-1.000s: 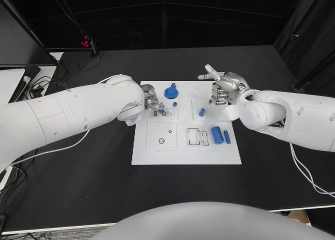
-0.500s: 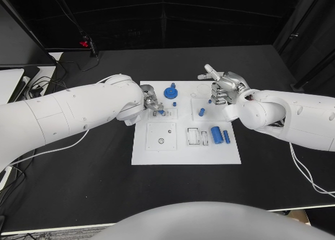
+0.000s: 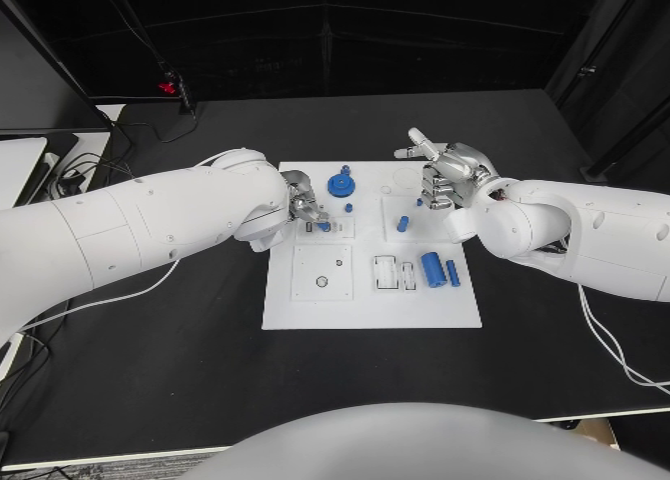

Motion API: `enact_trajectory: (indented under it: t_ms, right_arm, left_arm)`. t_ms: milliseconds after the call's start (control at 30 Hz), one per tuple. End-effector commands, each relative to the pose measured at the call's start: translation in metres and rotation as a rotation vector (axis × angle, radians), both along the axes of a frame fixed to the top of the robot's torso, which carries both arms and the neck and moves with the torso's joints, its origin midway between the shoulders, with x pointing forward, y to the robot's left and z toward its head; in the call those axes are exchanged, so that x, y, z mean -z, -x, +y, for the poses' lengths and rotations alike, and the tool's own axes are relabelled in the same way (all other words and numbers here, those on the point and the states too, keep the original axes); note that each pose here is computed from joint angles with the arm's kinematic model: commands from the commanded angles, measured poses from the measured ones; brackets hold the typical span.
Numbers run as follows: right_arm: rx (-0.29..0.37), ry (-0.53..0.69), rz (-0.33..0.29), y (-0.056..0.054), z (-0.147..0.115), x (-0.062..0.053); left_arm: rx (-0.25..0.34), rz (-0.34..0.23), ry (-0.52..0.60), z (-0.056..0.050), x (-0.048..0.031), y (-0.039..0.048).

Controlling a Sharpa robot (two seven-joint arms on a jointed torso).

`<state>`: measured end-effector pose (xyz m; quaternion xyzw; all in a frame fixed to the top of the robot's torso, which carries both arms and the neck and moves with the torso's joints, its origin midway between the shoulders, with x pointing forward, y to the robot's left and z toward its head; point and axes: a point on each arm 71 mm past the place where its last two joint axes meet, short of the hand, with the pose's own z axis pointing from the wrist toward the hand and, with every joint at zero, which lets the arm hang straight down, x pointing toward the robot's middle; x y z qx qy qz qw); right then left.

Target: Assemble the parts on the task board

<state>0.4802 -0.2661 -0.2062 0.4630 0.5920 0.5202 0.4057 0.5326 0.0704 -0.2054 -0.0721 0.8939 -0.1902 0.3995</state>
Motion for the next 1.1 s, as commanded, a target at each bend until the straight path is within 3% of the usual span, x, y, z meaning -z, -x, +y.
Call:
enact_trajectory:
  t_ms: [33, 1100]
  right_arm:
    - [-0.009, -0.008, -0.010, 0.0003, 0.0013, -0.0017]
    - [-0.010, -0.008, -0.010, 0.0001, 0.0017, -0.0017]
  left_arm:
    - [0.010, 0.011, -0.015, -0.0003, 0.0013, 0.0005]
    - [-0.005, -0.002, -0.009, -0.0019, 0.0020, -0.0020]
